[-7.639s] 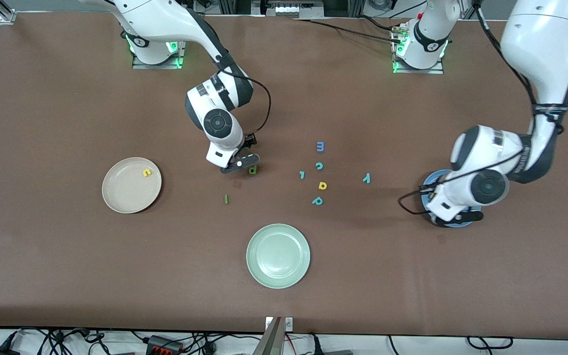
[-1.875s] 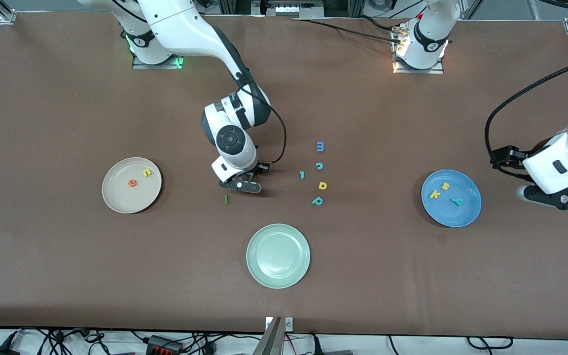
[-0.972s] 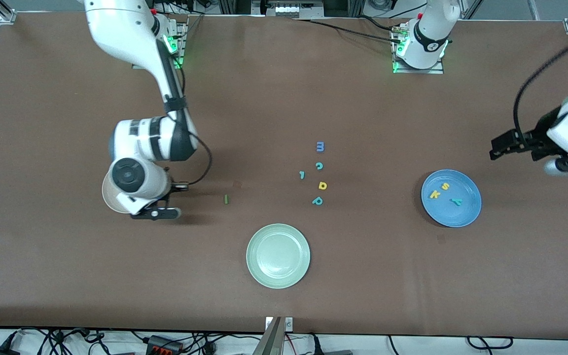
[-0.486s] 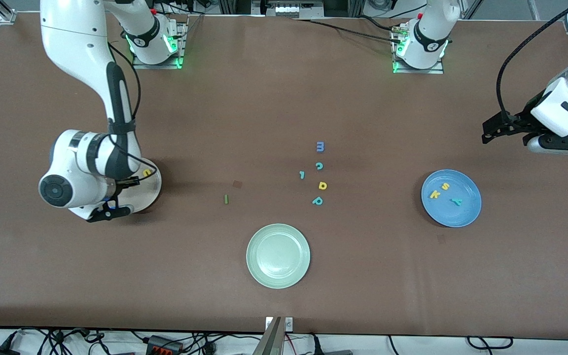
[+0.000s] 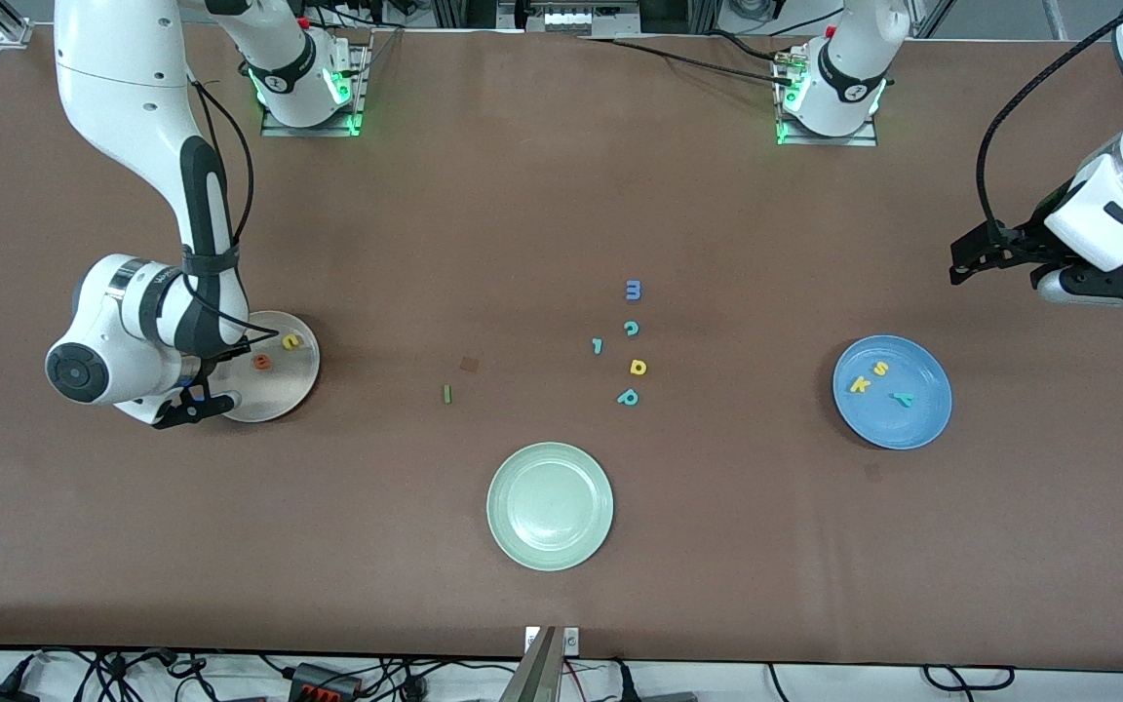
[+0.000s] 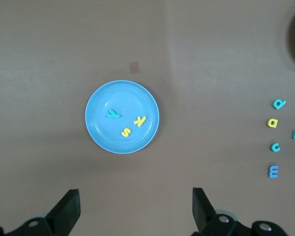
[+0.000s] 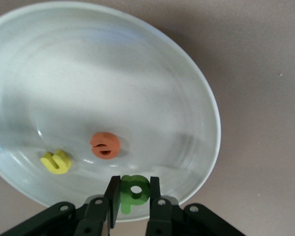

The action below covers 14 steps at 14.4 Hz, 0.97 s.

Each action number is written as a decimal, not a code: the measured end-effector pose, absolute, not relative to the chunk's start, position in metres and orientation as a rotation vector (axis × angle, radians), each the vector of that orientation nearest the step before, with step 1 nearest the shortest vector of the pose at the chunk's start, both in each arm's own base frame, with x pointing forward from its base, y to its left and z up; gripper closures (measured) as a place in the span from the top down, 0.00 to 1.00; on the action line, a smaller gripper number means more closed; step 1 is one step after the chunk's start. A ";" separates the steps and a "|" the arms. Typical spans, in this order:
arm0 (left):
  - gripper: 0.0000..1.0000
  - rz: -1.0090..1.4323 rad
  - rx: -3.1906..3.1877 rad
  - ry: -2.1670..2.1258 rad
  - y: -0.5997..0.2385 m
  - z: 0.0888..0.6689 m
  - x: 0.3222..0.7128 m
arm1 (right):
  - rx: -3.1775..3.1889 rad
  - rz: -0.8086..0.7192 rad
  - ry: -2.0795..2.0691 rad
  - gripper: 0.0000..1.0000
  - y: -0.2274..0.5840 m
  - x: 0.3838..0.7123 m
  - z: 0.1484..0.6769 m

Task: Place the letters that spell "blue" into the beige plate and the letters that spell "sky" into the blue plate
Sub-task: 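Open the right gripper to release the green p onto the beige plate, then move the right gripper to the green l and grasp it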

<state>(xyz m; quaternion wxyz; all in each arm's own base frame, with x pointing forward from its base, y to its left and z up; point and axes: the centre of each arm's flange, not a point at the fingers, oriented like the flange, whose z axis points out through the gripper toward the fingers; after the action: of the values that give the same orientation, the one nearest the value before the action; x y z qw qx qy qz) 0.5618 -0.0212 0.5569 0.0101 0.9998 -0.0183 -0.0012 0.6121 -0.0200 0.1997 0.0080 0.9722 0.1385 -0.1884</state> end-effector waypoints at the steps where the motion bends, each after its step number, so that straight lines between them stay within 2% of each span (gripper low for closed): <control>1: 1.00 -0.008 3.121 -0.057 -0.021 0.556 0.561 | 3.038 -0.586 0.435 0.28 -0.020 0.611 0.198; 3: 1.00 -0.015 3.121 -0.061 -0.023 0.556 0.561 | 3.041 -0.574 0.439 0.41 -0.018 0.613 0.199; 6: 1.00 -0.020 3.121 -0.066 -0.024 0.556 0.561 | 3.064 -0.517 0.451 0.72 -0.009 0.623 0.213; 9: 1.00 -0.025 3.121 -0.067 -0.025 0.555 0.560 | 3.085 -0.412 0.451 0.99 0.005 0.640 0.243; 14: 1.00 -0.024 3.121 -0.071 -0.025 0.556 0.560 | 3.207 -0.251 0.253 1.00 0.060 0.664 0.276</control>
<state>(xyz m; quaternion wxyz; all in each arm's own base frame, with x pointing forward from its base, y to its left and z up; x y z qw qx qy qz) 0.5602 -0.0246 0.5559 0.0100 0.9997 -0.0226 -0.0078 0.6643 0.0595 0.2763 -0.0428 0.9930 0.0783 -0.0777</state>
